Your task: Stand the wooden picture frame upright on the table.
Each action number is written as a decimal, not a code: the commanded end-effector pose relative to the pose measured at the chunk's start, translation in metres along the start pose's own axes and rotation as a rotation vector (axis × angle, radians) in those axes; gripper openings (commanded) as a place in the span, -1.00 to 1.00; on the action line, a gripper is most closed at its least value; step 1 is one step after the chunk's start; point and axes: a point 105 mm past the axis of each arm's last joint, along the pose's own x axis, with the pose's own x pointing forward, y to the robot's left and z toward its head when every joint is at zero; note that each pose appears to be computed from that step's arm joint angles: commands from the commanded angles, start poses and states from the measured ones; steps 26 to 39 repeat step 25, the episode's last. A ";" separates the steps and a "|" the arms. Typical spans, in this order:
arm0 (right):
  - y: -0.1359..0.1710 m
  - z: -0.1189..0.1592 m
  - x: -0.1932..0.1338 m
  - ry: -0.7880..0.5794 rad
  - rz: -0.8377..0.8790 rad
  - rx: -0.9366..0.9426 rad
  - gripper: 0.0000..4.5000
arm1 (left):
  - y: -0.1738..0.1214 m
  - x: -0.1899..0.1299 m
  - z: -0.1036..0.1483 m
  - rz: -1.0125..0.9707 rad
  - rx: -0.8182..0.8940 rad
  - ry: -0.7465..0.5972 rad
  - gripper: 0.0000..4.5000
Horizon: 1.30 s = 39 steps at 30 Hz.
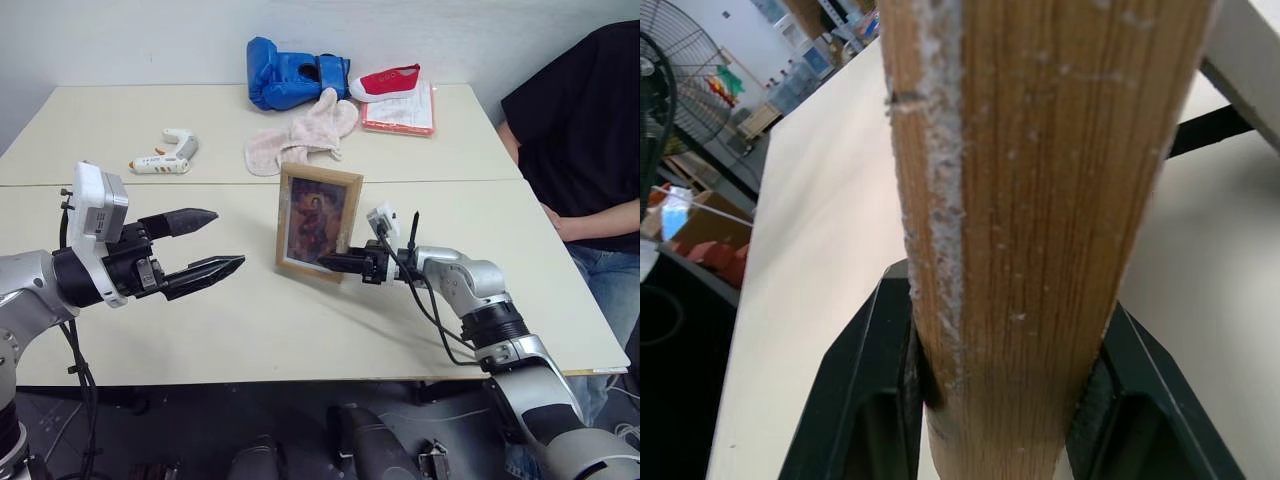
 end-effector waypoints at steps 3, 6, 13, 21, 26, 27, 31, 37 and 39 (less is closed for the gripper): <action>0.019 -0.018 -0.006 0.072 0.087 -0.054 0.23 | 0.007 0.002 0.010 -0.014 0.037 -0.021 1.00; 0.020 -0.019 -0.011 0.098 0.076 -0.151 0.68 | 0.008 0.004 0.010 -0.033 0.028 -0.022 1.00; 0.024 -0.013 -0.062 0.287 0.011 -0.468 0.68 | 0.006 0.006 0.006 -0.078 0.030 -0.012 1.00; 0.062 0.061 -0.154 0.170 -0.044 -0.540 0.68 | 0.015 -0.002 0.016 -0.074 0.043 -0.048 1.00; 0.071 0.066 -0.161 0.109 -0.067 -0.527 0.68 | 0.019 0.002 0.013 -0.067 0.080 -0.027 1.00; 0.071 0.066 -0.161 0.109 -0.067 -0.527 0.68 | 0.019 0.002 0.013 -0.067 0.080 -0.027 1.00; 0.071 0.066 -0.161 0.109 -0.067 -0.527 0.68 | 0.019 0.002 0.013 -0.067 0.080 -0.027 1.00; 0.071 0.066 -0.161 0.109 -0.067 -0.527 0.68 | 0.019 0.002 0.013 -0.067 0.080 -0.027 1.00; 0.071 0.066 -0.161 0.109 -0.067 -0.527 0.68 | 0.019 0.002 0.013 -0.067 0.080 -0.027 1.00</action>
